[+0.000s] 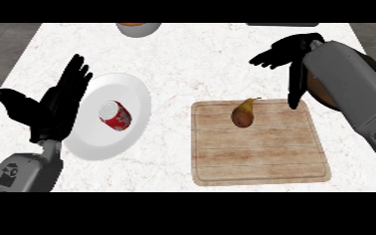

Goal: Pick the pear from the cutting board and place it in the pan

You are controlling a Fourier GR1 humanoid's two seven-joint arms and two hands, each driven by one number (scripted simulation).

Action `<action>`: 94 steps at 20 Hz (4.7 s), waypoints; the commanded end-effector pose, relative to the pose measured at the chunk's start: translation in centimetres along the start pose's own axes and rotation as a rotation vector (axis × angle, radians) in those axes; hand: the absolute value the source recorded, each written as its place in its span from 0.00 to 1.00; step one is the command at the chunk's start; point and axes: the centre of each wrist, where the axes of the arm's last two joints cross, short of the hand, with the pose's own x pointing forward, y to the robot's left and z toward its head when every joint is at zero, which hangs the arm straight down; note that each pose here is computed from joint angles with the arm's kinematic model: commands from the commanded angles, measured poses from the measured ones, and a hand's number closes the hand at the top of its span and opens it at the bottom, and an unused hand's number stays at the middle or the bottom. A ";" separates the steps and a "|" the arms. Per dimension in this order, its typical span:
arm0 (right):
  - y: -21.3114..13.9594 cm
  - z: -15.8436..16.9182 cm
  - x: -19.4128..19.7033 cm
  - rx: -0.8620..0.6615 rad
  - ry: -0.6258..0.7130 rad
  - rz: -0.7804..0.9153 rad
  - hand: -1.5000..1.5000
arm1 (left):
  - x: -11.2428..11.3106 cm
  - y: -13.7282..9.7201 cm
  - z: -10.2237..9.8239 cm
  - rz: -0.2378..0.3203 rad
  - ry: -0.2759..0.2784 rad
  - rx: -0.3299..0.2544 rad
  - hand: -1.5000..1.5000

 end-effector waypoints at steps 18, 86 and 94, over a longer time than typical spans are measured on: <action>0.9 -3.5 7.2 0.054 0.140 0.215 0.00 | 0.9 0.0 0.0 0.009 -0.009 0.006 0.50; 9.4 3.9 2.3 -1.195 -0.337 0.580 1.00 | -1.9 3.9 2.1 0.012 0.041 0.144 0.50; 13.0 12.0 -1.4 -1.322 -0.217 0.378 1.00 | -1.6 -0.3 1.3 0.004 -0.005 0.065 0.50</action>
